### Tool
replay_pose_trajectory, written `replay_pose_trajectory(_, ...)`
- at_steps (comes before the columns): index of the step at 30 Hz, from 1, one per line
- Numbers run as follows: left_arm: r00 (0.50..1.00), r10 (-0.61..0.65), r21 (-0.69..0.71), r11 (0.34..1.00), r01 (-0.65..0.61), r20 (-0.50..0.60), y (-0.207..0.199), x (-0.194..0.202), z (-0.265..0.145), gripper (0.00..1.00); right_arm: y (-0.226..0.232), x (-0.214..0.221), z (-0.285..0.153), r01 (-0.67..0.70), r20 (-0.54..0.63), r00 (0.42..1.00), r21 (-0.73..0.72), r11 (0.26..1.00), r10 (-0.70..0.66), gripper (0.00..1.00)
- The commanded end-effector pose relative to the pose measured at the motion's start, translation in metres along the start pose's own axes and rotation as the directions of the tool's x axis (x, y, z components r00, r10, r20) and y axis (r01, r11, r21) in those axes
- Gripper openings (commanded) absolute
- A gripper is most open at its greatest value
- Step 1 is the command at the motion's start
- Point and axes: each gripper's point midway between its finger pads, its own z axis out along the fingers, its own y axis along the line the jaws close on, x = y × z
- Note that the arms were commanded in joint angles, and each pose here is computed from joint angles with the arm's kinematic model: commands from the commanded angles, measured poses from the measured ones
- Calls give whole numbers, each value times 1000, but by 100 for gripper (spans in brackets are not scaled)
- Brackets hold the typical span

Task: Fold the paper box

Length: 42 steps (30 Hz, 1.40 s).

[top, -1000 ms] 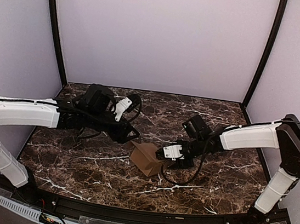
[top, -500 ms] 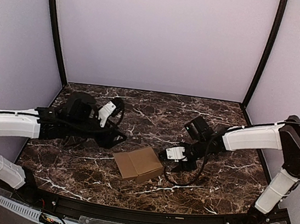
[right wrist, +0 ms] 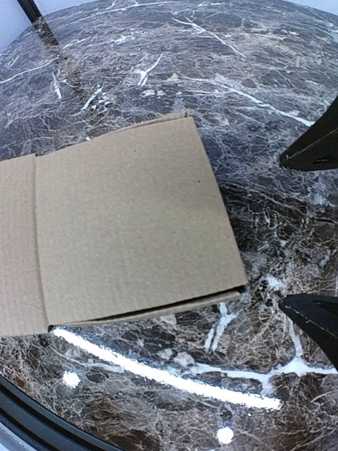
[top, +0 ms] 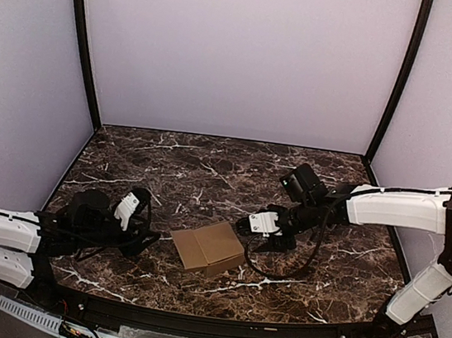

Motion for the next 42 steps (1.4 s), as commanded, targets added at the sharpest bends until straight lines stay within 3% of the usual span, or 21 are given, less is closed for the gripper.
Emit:
replay_pose_trajectory(1,996,64,76,995,-69,68,-15,-12,9,55,-2,-14,9,7,11,1000,-29,1000,-6,59)
replay_pose_trajectory(8,984,170,126,977,-174,44,-25,-5,38,43,4,-31,14,24,39,999,-49,998,-22,59)
replay_pose_trajectory(24,977,185,173,964,-201,104,-38,-21,57,15,11,-34,26,35,52,998,-76,997,-31,58)
replay_pose_trajectory(31,980,184,189,962,-195,77,-40,-15,60,11,11,-39,22,39,72,997,-71,997,-34,59)
replay_pose_trajectory(42,978,205,186,960,-208,35,-37,-2,63,10,18,-16,43,21,9,1000,-91,996,-21,58)
